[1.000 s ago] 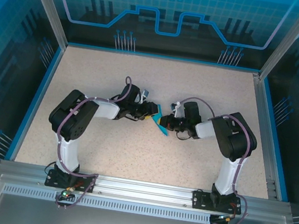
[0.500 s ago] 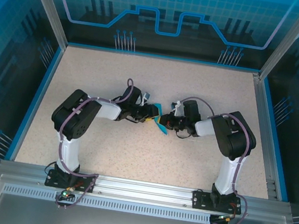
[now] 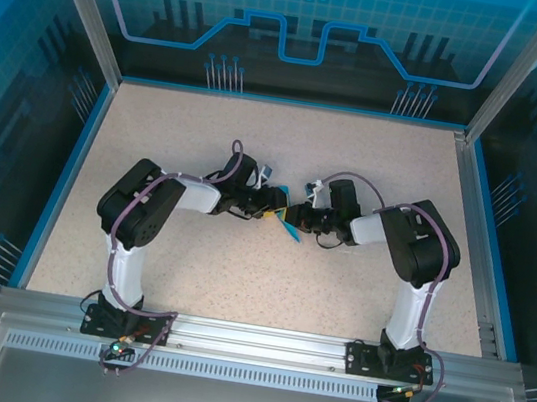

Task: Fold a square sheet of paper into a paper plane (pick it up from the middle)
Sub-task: Fold the wing for the fifth time at the center of the table.

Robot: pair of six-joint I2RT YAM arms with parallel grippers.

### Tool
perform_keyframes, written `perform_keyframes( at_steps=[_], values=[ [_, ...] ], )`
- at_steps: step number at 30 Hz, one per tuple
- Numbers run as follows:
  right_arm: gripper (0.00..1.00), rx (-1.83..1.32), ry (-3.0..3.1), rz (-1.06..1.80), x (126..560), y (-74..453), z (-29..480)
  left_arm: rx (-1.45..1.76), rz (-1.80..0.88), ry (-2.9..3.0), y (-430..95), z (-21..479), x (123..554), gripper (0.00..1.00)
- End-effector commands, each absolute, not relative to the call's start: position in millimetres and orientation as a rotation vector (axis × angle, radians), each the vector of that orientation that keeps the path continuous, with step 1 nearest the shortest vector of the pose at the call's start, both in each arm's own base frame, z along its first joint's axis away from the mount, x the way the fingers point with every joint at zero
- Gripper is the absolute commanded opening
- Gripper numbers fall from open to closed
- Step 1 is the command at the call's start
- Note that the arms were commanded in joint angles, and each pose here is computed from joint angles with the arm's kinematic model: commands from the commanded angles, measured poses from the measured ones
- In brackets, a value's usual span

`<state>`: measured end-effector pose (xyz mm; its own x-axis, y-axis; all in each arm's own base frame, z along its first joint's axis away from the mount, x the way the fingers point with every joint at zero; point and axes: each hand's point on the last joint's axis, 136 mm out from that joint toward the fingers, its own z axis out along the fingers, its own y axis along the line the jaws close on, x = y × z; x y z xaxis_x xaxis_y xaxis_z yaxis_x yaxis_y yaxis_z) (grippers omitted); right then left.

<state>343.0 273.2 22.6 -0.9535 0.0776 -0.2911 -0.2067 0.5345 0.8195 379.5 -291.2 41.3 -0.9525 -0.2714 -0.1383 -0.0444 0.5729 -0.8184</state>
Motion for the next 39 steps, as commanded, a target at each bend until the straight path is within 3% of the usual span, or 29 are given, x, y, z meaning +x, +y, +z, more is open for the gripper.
perform_keyframes(
  at_steps=[1, 5, 13, 25, 39],
  values=[
    [0.21, -0.015, 2.637, 1.272, 327.5, 251.2, -17.5, -0.221, -1.324, 2.561, -296.6, 41.6, 381.3, 0.43],
    [0.22, -0.016, 2.629, 1.293, 327.8, 252.8, -14.9, -0.22, -1.321, 2.56, -296.5, 42.7, 382.0, 0.43],
    [0.05, -0.007, 2.641, 1.29, 327.1, 251.4, -19.5, -0.218, -1.323, 2.55, -297.2, 46.0, 384.3, 0.43],
    [0.09, -0.121, 2.708, 1.079, 317.0, 243.6, -38.9, -0.23, -1.301, 2.575, -296.3, 36.8, 385.5, 0.42],
    [0.13, -0.071, 2.677, 1.16, 322.4, 248.8, -24.2, -0.275, -1.254, 2.634, -293.1, 21.3, 384.3, 0.39]
  ],
)
